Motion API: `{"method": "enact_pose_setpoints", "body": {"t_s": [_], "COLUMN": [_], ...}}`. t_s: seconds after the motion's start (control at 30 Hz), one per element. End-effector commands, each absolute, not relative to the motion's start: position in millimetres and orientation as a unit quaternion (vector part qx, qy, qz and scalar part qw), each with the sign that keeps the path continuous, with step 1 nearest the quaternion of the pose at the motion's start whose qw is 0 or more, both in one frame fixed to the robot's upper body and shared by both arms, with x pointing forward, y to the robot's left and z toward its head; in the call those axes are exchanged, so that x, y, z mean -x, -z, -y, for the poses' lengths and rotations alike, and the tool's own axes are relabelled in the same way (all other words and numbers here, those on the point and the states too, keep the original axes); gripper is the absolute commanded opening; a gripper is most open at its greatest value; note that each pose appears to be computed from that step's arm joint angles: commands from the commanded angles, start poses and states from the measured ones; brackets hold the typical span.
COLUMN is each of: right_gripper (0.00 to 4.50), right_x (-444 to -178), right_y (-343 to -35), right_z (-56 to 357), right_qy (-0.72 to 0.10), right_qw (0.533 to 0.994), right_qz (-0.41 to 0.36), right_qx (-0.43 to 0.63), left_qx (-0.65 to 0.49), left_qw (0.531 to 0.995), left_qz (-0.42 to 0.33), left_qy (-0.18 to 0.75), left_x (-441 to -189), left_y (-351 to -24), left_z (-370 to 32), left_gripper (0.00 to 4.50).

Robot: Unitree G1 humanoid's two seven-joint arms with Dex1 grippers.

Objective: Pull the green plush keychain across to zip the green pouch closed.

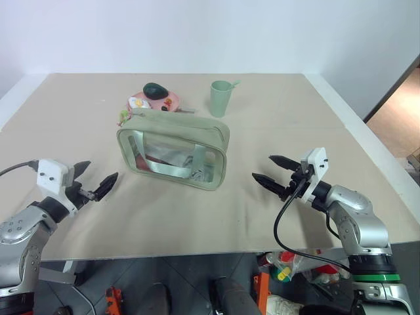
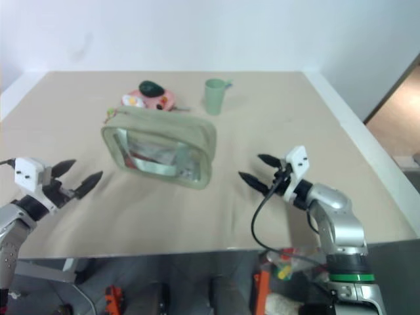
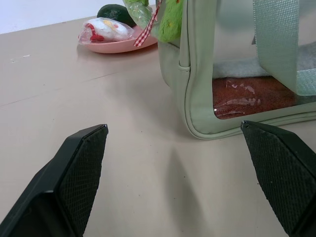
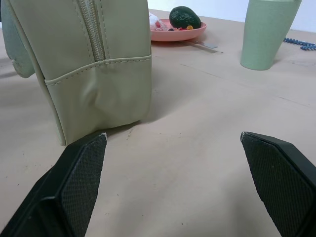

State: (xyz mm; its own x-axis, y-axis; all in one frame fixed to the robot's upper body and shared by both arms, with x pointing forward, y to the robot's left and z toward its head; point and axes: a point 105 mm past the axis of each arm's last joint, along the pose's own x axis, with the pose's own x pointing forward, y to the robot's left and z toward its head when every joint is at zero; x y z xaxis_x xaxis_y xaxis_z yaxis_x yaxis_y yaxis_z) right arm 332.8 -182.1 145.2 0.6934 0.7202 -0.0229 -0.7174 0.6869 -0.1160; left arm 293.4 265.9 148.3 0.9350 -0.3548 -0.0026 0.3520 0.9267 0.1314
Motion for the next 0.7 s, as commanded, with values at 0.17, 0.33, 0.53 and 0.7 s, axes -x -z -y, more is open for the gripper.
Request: {"method": "enact_pose_setpoints", "body": {"t_s": [0.17,0.33,0.53,0.7], "right_gripper": [4.50,4.50,4.50,4.50], "right_x": [-332.7,-332.4,-332.5,-330.3], "right_y": [-163.0,-164.2,-165.3,-177.2], "right_z": [182.4,181.5,180.6,179.2], "right_qy": [-0.383,-0.381,-0.382,-0.393], "right_qw": [0.920,0.921,0.920,0.914], "right_qz": [0.045,0.045,0.043,0.053], "right_qx": [0.074,0.075,0.075,0.082], "left_qx": [-0.033,-0.034,-0.065,-0.071], "left_qw": [0.974,0.971,0.961,0.927], "left_qz": [0.068,0.067,0.063,0.083], "left_qy": [0.212,0.227,0.261,0.358], "left_x": [-291.9,-290.0,-285.6,-272.9], "left_y": [-174.3,-172.0,-171.7,-192.6], "left_z": [-259.2,-253.0,-243.2,-207.8], "left_gripper": [4.47,4.47,4.47,4.47]}}
